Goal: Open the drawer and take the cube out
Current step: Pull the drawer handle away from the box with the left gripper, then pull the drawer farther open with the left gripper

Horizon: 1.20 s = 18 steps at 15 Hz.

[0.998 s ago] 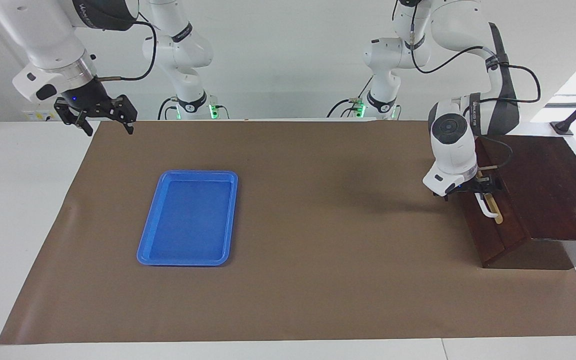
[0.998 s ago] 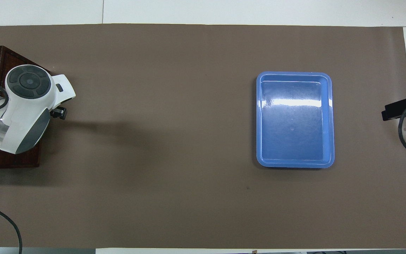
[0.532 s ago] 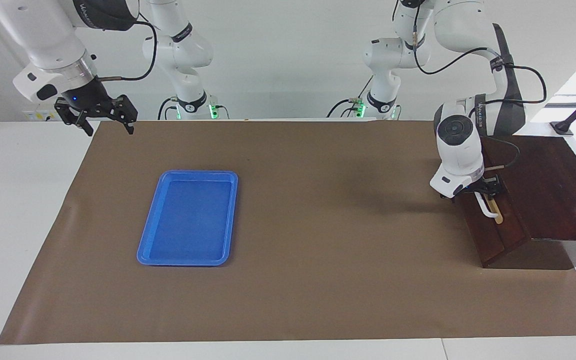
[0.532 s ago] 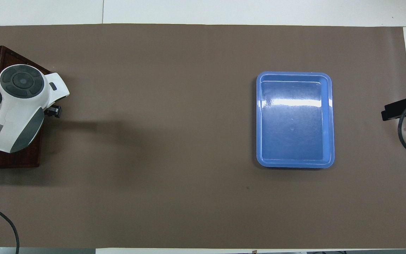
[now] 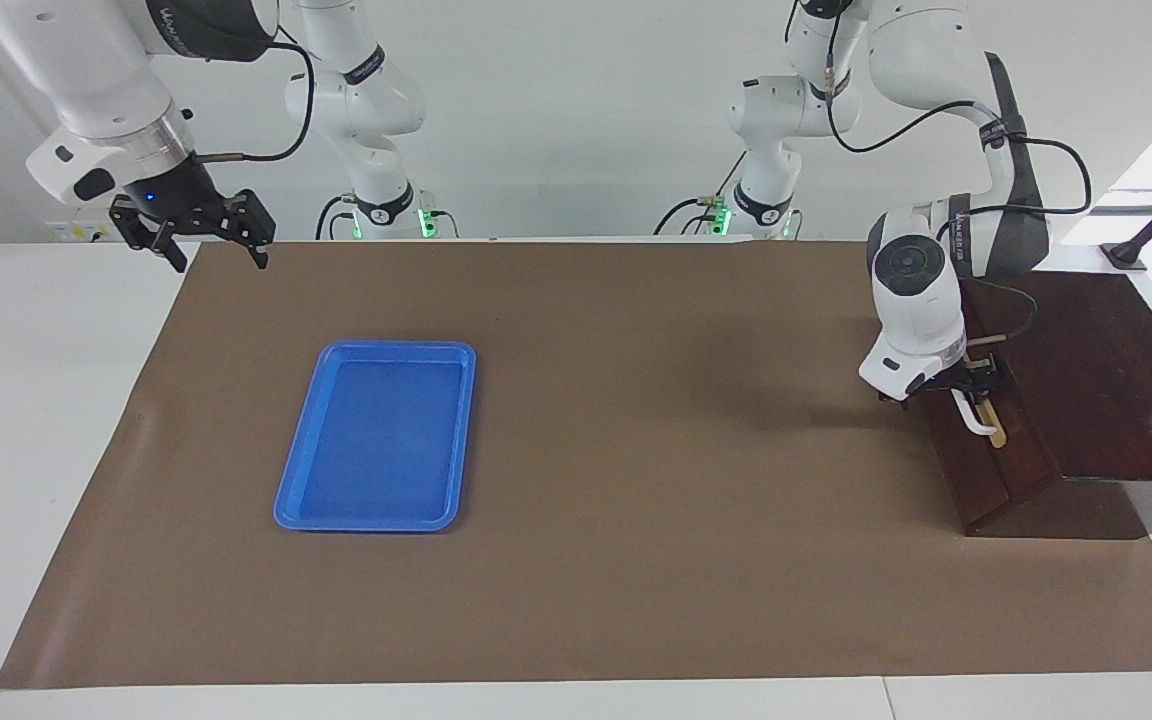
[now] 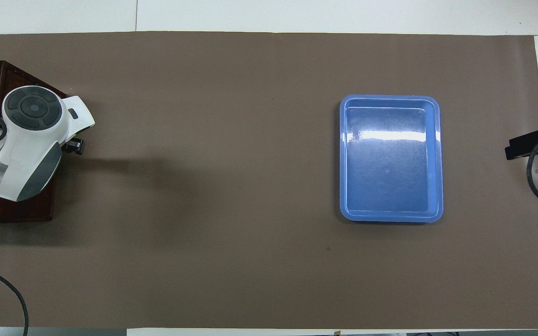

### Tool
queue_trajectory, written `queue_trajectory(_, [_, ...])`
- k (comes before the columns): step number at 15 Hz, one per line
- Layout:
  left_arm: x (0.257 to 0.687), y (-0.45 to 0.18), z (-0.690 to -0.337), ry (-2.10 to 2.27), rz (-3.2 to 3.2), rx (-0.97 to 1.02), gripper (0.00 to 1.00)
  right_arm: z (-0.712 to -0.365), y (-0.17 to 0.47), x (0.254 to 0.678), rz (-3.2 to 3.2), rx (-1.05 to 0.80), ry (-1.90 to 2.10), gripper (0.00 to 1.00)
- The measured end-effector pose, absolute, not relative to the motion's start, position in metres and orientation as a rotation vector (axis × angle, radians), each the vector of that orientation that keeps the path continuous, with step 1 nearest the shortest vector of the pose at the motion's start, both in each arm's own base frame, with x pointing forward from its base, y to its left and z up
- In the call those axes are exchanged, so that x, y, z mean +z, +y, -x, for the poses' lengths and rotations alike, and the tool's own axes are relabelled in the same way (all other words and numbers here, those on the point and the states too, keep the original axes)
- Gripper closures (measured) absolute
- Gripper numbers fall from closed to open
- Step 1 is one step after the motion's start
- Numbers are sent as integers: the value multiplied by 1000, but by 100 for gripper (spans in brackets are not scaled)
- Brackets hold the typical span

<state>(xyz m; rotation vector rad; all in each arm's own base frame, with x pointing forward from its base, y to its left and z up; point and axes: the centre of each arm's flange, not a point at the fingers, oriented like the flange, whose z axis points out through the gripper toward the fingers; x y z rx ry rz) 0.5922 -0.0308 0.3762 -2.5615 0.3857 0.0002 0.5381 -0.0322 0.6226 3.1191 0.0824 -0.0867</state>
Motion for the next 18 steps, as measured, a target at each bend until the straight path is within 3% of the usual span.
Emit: queue_trajectory(18, [385, -109, -581, 428, 2631, 40, 0, -538, -31, 619, -3119, -98, 86, 0])
